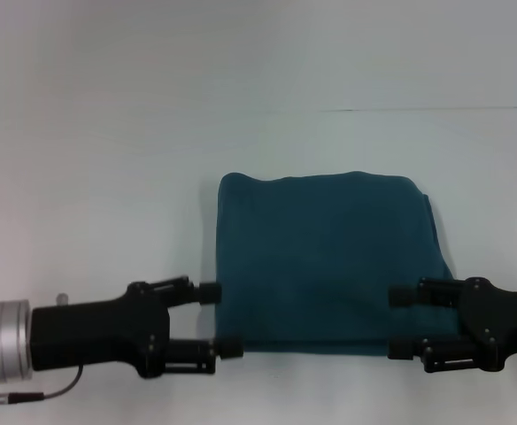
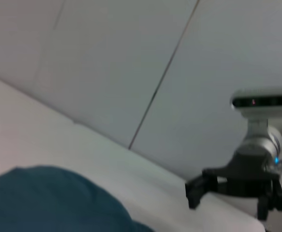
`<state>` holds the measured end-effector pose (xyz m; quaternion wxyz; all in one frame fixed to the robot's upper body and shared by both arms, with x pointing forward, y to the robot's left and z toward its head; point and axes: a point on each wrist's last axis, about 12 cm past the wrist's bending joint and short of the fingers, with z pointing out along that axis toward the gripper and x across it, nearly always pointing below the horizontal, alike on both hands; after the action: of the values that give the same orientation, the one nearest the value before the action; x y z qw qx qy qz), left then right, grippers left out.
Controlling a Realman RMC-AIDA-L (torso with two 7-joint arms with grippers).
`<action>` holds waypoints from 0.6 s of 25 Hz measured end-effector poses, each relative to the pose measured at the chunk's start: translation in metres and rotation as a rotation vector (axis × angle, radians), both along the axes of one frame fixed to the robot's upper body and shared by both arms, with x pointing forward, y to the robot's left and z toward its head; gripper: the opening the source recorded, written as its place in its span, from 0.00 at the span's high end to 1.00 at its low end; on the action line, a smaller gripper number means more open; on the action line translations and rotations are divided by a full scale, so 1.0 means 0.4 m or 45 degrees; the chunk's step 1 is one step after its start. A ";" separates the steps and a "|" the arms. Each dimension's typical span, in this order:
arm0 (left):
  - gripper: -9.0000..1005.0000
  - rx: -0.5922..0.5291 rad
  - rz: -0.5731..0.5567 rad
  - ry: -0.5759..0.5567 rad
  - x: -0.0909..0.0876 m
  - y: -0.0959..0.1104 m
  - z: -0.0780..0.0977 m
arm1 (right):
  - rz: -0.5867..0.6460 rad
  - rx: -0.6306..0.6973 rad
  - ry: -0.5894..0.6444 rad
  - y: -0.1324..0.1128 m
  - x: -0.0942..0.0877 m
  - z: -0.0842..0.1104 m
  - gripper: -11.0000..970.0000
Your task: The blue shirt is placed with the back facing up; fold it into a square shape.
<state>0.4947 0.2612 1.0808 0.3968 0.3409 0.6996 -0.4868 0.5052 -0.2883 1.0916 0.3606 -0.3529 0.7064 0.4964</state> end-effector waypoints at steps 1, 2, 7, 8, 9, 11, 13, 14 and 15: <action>0.10 0.017 -0.016 0.001 -0.002 -0.002 -0.003 | 0.000 -0.001 -0.001 0.000 0.001 0.000 0.05; 0.10 0.027 -0.028 -0.002 -0.002 -0.004 -0.005 | 0.001 -0.002 -0.003 0.001 0.003 0.001 0.05; 0.10 0.048 -0.069 -0.026 0.003 -0.013 -0.004 | -0.004 -0.011 -0.013 0.005 0.011 0.003 0.06; 0.10 0.049 -0.071 -0.028 0.004 -0.014 -0.002 | -0.006 -0.013 -0.014 0.005 0.012 0.003 0.06; 0.10 0.050 -0.073 -0.030 0.005 -0.014 -0.001 | -0.008 -0.015 -0.015 0.005 0.013 0.003 0.06; 0.10 0.050 -0.077 -0.032 0.006 -0.014 0.000 | -0.012 -0.018 -0.016 0.005 0.015 0.002 0.06; 0.10 0.051 -0.079 -0.033 0.007 -0.014 0.001 | -0.018 -0.022 -0.015 0.005 0.016 0.002 0.06; 0.10 0.051 -0.081 -0.034 0.008 -0.015 0.001 | -0.020 -0.023 -0.014 0.005 0.016 0.001 0.06; 0.10 0.052 -0.082 -0.035 0.009 -0.015 0.002 | -0.023 -0.024 -0.013 0.005 0.017 0.001 0.06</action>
<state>0.4981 0.2552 1.0816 0.3836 0.3779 0.6925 -0.4801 0.5120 -0.2865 1.0920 0.3653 -0.3526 0.7124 0.4845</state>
